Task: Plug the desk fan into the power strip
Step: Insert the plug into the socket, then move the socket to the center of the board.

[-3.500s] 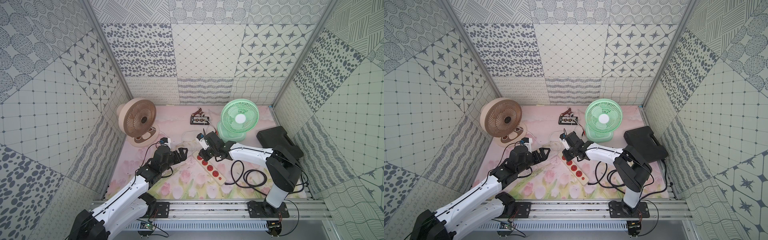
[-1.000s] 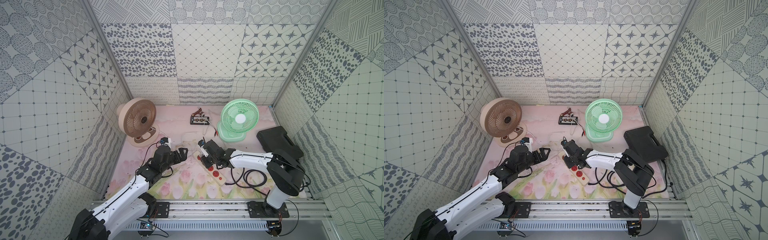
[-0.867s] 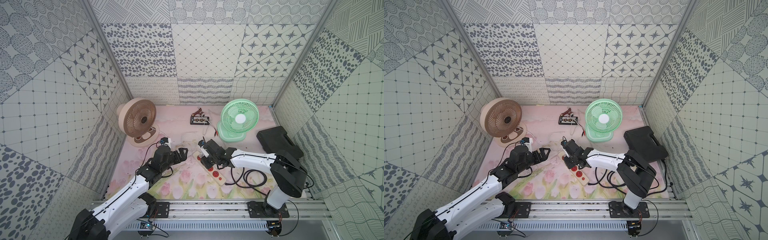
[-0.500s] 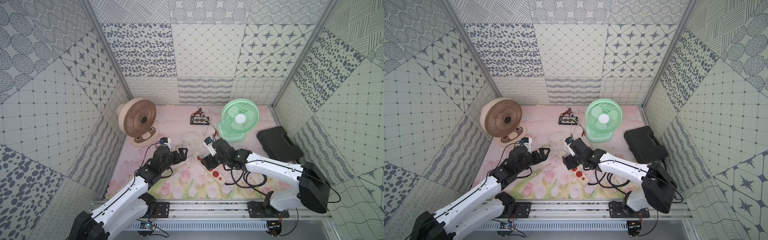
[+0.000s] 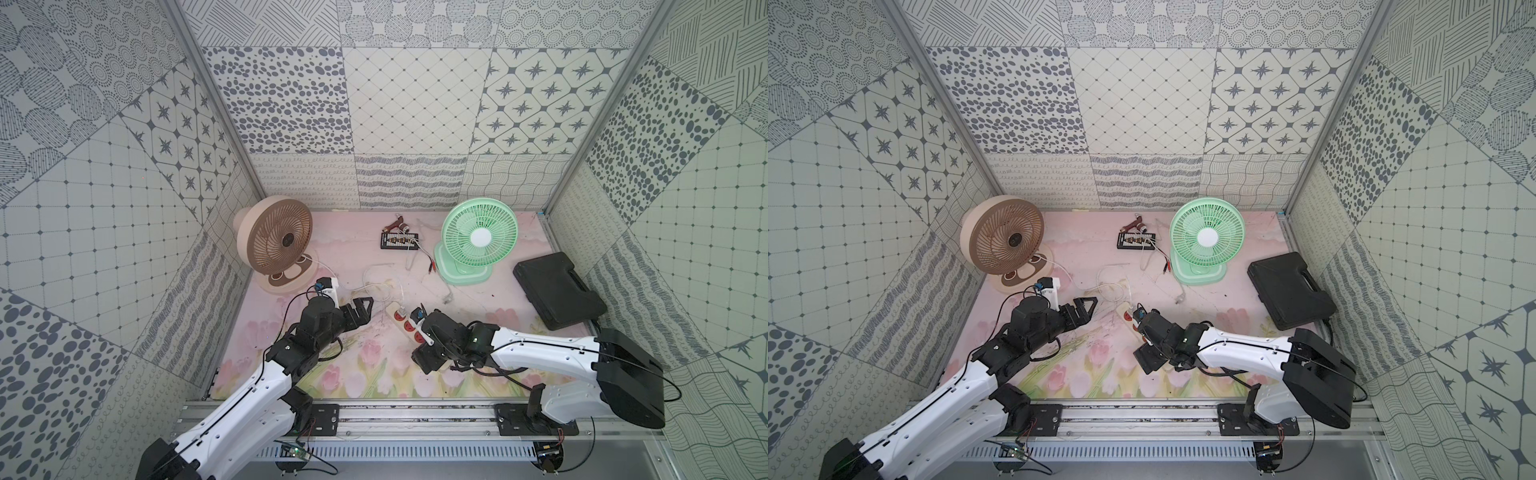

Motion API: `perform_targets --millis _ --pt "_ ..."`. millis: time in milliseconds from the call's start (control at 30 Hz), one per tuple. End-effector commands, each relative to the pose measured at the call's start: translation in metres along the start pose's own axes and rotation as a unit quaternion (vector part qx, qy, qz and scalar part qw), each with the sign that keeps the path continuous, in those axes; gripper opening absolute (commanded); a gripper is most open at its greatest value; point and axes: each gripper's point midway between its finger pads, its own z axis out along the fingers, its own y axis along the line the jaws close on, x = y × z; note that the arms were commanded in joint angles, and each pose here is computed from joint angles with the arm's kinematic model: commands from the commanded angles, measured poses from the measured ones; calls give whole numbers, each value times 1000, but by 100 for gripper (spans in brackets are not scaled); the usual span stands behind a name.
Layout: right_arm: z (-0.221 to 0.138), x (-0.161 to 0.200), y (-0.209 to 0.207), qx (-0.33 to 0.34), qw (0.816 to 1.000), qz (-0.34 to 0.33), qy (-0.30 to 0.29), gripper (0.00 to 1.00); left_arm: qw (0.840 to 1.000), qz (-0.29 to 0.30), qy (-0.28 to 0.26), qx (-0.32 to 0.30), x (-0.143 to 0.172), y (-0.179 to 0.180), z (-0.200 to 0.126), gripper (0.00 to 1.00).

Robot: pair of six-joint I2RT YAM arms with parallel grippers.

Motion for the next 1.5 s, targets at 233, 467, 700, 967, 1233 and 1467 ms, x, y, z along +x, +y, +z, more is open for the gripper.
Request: perform_targets --millis 233,467,700,967,1233,1467 --pt "10 0 -20 83 996 35 -14 74 1000 0 -14 6 -7 -4 -3 99" --pt "16 1 -13 71 997 36 -5 41 1000 -1 -12 8 -7 -5 -2 100" --pt "27 -6 -4 75 996 47 -2 39 1000 -2 -12 9 -7 -5 -3 99" --pt "51 -24 3 87 994 65 8 38 1000 0 -15 7 -8 -5 -5 100" --pt "74 -50 10 73 994 75 14 38 1000 0 -16 7 -9 -5 -5 99" --pt "85 -77 6 52 994 92 -2 38 1000 2 -17 3 -9 -3 -5 100"
